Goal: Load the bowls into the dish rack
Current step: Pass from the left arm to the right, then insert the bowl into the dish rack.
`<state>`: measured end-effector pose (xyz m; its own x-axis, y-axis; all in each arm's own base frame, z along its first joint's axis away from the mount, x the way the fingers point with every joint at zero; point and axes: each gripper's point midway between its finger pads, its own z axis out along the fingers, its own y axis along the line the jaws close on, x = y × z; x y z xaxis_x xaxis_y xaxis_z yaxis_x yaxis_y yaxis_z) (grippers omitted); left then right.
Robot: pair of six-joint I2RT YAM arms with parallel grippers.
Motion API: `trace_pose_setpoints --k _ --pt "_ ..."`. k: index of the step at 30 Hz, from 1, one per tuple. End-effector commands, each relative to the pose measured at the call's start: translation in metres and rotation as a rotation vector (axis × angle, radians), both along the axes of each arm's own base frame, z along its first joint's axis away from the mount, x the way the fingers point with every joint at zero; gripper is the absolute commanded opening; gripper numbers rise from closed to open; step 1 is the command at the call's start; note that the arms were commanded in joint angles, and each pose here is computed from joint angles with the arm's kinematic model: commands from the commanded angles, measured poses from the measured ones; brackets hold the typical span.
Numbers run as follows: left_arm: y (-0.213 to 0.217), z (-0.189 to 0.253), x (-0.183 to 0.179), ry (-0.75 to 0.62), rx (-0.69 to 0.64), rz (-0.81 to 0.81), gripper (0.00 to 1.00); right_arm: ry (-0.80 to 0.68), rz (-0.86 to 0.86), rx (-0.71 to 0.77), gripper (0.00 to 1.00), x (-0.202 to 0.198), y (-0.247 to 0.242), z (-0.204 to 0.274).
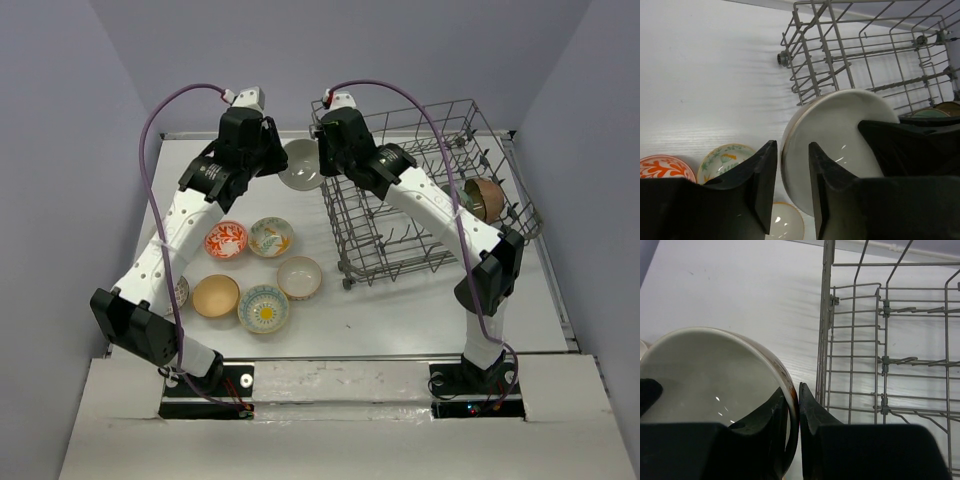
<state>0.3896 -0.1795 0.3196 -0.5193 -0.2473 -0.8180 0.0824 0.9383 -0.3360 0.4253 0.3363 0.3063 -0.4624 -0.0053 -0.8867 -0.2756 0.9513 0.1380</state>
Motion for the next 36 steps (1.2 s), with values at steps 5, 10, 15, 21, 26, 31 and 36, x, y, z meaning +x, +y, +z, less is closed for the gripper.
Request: trace_pose_setpoints --k 5,10,15,21,26,31,36 --pt "-0.007 0.077 -0.003 -0.194 -0.097 -0.018 0.52 -0.122 -0.017 0.055 0.01 -0.009 -0.013 0.059" --pt "-0.001 0.083 -0.008 -0.206 -0.091 -0.003 0.52 -0.199 -0.083 0.070 0.01 -0.013 -0.035 0.092" --pt "0.007 0.087 -0.014 -0.236 -0.085 0.015 0.53 -0.311 -0.247 0.016 0.01 -0.019 -0.084 0.131" --pt "0.016 0.077 -0.022 -0.252 -0.068 0.025 0.56 -0.409 -0.558 -0.117 0.01 -0.033 -0.185 0.157" --pt "0.021 0.053 -0.022 -0.217 -0.049 0.031 0.57 -0.404 -0.774 -0.232 0.01 -0.048 -0.265 0.149" --pt "0.023 0.023 -0.022 -0.153 -0.069 -0.010 0.62 -0.324 -0.872 -0.520 0.01 -0.049 -0.296 0.107" --pt "0.036 -0.008 -0.020 -0.106 -0.153 -0.056 0.62 -0.269 -0.929 -0.713 0.01 -0.043 -0.303 0.081"
